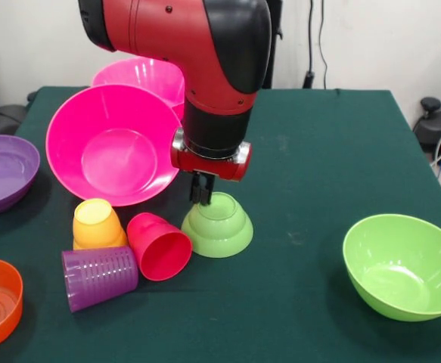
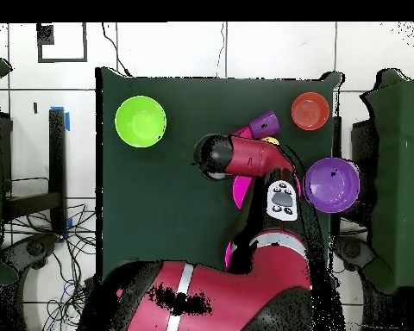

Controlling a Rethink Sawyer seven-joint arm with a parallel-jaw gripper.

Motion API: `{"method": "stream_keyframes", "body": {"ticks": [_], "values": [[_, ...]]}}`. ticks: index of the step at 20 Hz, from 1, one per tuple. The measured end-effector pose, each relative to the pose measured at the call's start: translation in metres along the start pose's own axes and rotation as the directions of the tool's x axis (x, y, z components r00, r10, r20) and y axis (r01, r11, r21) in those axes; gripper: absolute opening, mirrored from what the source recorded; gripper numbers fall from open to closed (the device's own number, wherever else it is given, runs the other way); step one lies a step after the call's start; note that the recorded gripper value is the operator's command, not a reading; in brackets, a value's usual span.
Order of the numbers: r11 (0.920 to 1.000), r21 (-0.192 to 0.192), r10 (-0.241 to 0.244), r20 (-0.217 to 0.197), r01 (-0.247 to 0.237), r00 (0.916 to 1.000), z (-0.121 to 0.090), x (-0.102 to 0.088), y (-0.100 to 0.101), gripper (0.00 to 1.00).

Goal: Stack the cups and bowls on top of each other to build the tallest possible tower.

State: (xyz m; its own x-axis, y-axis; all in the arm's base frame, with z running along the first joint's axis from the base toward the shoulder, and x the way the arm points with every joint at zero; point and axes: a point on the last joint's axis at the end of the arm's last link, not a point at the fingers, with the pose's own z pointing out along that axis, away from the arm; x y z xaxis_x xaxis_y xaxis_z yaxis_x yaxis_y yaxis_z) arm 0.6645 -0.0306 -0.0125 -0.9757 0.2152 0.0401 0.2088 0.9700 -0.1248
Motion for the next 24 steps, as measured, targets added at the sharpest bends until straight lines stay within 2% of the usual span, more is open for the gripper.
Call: {"method": "stream_keyframes", "body": {"ticks": [5, 9, 11, 13, 15, 17, 18, 22, 23, 24], "values": [[0.9999, 0.005, 0.013, 0.006, -0.013, 0.9999, -0.007, -0.002, -0.010, 0.00], [0.9996, 0.010, 0.025, 0.022, -0.026, 0.9994, -0.021, -0.005, -0.020, 0.00], [0.9995, 0.012, 0.030, 0.037, -0.031, 0.9988, -0.040, -0.008, -0.023, 0.00], [0.9994, 0.012, 0.032, 0.041, -0.032, 0.9987, -0.048, -0.010, -0.025, 0.00], [0.9992, 0.015, 0.038, 0.049, -0.038, 0.9981, -0.073, -0.015, -0.028, 0.00], [0.9991, 0.017, 0.039, 0.050, -0.040, 0.9980, -0.080, -0.016, -0.029, 0.00], [0.9989, 0.021, 0.041, 0.053, -0.042, 0.9978, -0.095, -0.017, -0.031, 0.00], [0.9987, 0.024, 0.043, 0.054, -0.045, 0.9976, -0.114, -0.019, -0.033, 0.00], [0.9986, 0.025, 0.046, 0.064, -0.048, 0.9969, -0.124, -0.021, -0.035, 1.00], [0.9985, 0.024, 0.046, 0.066, -0.048, 0.9967, -0.125, -0.021, -0.035, 1.00]]}}
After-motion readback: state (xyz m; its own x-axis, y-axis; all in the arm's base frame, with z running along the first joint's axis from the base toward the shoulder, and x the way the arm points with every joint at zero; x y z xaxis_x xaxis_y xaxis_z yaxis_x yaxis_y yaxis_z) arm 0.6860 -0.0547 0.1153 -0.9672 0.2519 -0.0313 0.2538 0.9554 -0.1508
